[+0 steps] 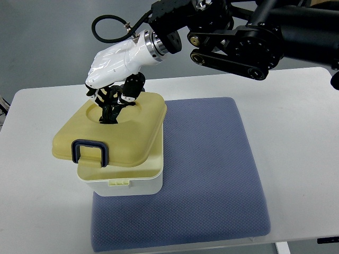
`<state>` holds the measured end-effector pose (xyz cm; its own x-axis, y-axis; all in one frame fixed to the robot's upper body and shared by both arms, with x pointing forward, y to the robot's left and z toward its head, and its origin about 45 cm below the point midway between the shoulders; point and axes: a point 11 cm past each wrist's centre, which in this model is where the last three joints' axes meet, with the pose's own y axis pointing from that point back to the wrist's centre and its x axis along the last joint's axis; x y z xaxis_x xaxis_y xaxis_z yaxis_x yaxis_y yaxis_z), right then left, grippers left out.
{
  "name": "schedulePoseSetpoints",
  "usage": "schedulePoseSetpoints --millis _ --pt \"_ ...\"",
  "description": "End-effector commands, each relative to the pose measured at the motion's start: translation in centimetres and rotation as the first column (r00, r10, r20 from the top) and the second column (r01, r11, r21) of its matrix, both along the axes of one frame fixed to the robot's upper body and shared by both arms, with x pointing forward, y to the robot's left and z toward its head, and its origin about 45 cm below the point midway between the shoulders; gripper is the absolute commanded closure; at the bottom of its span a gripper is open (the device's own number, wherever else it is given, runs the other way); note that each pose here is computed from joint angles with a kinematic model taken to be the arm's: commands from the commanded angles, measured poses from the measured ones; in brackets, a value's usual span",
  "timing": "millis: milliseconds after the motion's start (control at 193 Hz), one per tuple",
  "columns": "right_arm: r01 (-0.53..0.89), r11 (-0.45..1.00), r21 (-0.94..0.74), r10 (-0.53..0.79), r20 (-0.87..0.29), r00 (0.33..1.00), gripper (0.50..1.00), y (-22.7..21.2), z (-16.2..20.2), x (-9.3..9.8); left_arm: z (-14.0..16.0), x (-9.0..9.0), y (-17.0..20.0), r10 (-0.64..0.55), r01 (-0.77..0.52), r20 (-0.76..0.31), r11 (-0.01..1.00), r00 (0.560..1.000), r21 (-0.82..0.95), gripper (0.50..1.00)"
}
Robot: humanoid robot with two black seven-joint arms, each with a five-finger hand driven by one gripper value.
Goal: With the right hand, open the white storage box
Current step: 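Lift the yellow lid off the box with the right hand, then carry the lid away from the box and lower it onto the mat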
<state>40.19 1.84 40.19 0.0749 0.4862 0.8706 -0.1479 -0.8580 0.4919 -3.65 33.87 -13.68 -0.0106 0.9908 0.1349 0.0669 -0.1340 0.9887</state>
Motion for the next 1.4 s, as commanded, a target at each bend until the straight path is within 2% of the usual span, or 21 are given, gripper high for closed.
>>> schedulePoseSetpoints --millis 0,228,610,911,1397 --pt "0.032 0.999 0.015 -0.032 0.002 0.999 1.000 -1.3 0.4 0.8 0.0 0.0 0.0 0.000 0.000 0.001 1.000 1.000 0.000 0.500" --pt "0.111 0.988 0.105 -0.110 -0.016 0.994 1.000 -4.1 3.0 2.4 0.0 0.0 0.0 0.000 0.000 0.000 1.000 1.000 0.000 0.500" --pt "0.212 0.966 0.150 -0.216 0.007 0.976 1.000 -9.0 4.7 4.4 0.0 0.0 0.0 0.000 0.000 0.000 1.000 1.000 0.000 0.500" --pt "0.316 0.939 0.136 -0.311 -0.054 0.949 1.000 -13.9 1.1 5.7 0.0 0.0 0.0 0.000 0.000 0.000 1.000 1.000 0.000 0.500" --pt "0.470 0.870 0.150 -0.463 -0.079 0.883 1.000 -21.5 -3.8 7.3 0.0 0.0 0.0 0.000 0.000 0.001 1.000 1.000 0.000 0.500"
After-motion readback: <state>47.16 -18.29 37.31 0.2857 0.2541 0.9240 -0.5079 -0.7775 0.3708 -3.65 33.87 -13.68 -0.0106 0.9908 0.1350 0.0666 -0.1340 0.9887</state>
